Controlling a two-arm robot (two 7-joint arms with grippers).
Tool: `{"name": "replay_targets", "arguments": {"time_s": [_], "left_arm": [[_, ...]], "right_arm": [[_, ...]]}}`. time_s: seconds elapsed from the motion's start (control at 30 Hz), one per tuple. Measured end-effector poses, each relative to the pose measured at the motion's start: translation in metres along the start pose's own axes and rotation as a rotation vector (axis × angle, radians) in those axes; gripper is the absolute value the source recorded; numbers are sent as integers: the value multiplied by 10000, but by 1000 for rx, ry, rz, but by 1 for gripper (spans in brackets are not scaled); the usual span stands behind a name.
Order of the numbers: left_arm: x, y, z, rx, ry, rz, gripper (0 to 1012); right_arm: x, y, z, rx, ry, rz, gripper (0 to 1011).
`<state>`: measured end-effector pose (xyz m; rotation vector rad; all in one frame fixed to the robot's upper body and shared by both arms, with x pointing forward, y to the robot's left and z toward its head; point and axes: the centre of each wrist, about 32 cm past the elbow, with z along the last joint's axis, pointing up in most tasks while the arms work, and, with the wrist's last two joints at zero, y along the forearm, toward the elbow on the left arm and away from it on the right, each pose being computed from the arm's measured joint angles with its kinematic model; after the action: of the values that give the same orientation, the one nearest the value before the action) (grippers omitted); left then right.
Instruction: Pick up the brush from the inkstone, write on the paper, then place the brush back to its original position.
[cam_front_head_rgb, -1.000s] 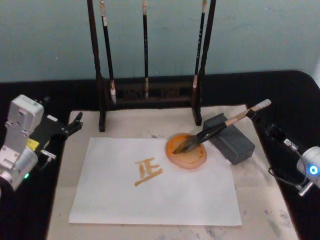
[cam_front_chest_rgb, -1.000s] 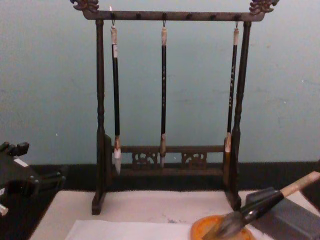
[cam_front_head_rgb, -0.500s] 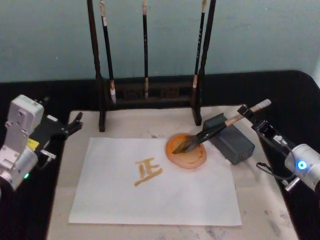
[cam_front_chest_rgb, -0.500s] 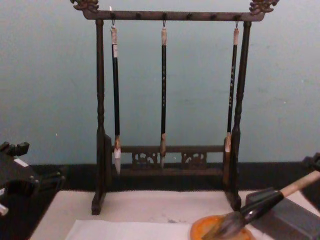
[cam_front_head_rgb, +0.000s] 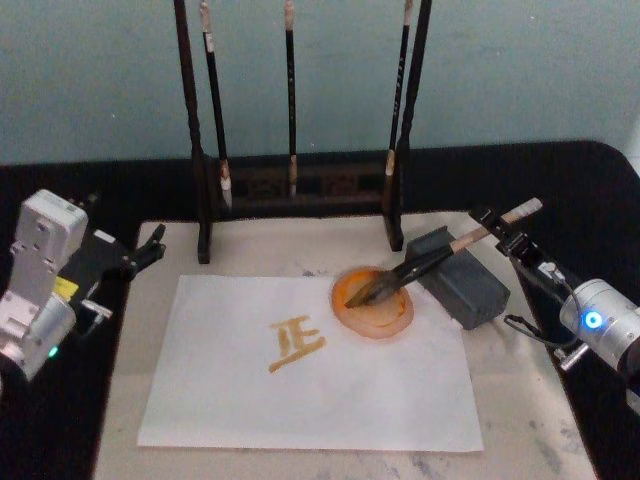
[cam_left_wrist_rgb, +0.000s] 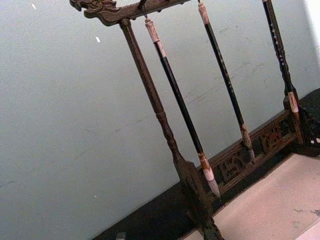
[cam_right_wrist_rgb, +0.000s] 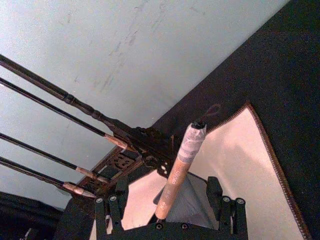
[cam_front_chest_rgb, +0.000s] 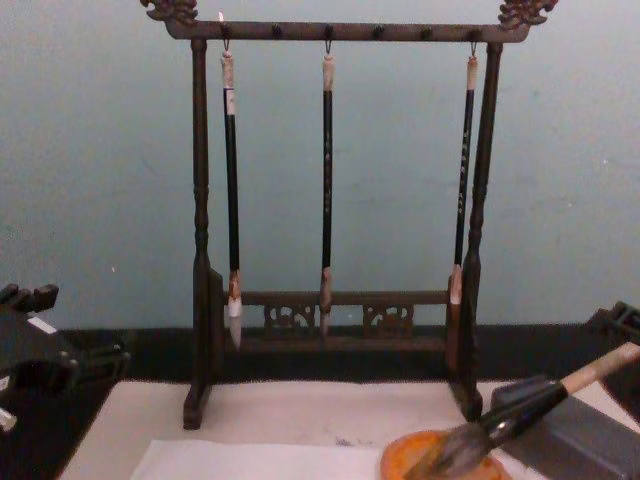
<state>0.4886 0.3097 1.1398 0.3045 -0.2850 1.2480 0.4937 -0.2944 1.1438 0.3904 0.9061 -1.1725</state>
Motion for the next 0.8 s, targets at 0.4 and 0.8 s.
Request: {"name": "replay_targets", "arguments": {"time_s": [0.4,0.8], "left_arm": [[0,0,0,0,0,0,1010],[0,0,0,0,0,0,1010]], "right_arm": [[45,89,20,-14,0,14,1000],[61,137,7,-22,-2,24,1000]]}}
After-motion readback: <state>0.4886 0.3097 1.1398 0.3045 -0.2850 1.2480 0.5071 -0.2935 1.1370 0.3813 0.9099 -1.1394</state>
